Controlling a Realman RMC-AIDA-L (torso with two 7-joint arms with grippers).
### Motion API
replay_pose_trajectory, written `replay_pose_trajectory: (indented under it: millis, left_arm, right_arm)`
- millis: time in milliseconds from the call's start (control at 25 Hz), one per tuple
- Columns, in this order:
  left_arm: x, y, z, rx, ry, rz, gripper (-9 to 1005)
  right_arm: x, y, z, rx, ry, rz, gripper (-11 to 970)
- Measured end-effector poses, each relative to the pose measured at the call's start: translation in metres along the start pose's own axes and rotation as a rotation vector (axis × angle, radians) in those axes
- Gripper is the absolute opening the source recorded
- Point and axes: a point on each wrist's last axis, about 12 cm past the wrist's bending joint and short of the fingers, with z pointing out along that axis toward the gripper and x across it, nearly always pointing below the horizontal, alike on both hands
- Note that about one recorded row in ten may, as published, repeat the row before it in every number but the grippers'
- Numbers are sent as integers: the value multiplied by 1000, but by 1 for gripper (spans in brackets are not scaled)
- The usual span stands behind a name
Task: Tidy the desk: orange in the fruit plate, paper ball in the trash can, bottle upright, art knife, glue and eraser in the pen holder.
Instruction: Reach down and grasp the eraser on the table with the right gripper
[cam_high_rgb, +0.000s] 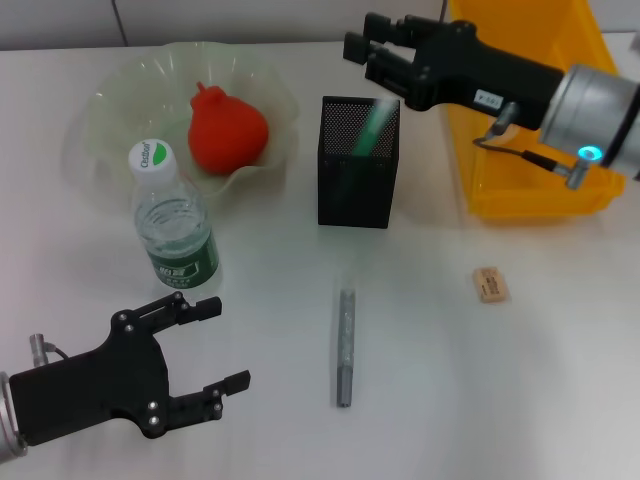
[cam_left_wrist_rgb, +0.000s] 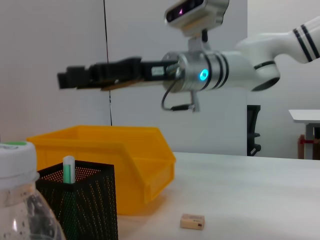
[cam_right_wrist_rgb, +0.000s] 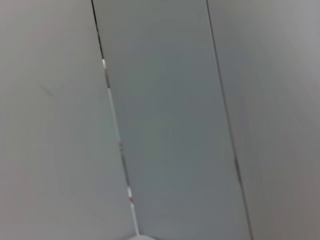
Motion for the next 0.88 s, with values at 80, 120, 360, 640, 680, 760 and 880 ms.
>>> replay_pose_trajectory:
  millis: [80, 120, 360, 640, 680, 760, 880]
  left_arm:
    - [0, 0, 0, 0, 0, 0, 784]
    - [0, 0, 0, 0, 0, 0, 784]
    - [0, 1, 0, 1, -1, 2, 784]
    - [-1, 1, 1, 4, 0, 4, 784]
    - [-1, 1, 1, 4, 0, 4, 784]
    - [-1, 2, 2, 5, -1, 6, 784]
    - [-1, 2, 2, 5, -1, 7, 784]
  right_arm:
    - [-14, 4, -6, -24, 23, 21, 353]
    - [-30, 10, -10, -43, 97, 49, 356]
    - [-63, 34, -27, 90, 500, 75, 440]
    - [-67, 40, -33, 245, 807, 180, 701]
    - [-67, 40, -33, 245, 807, 180, 702]
    - [-61, 39, -33, 286, 862, 181, 702]
    - [-52, 36, -34, 312, 920, 192, 703]
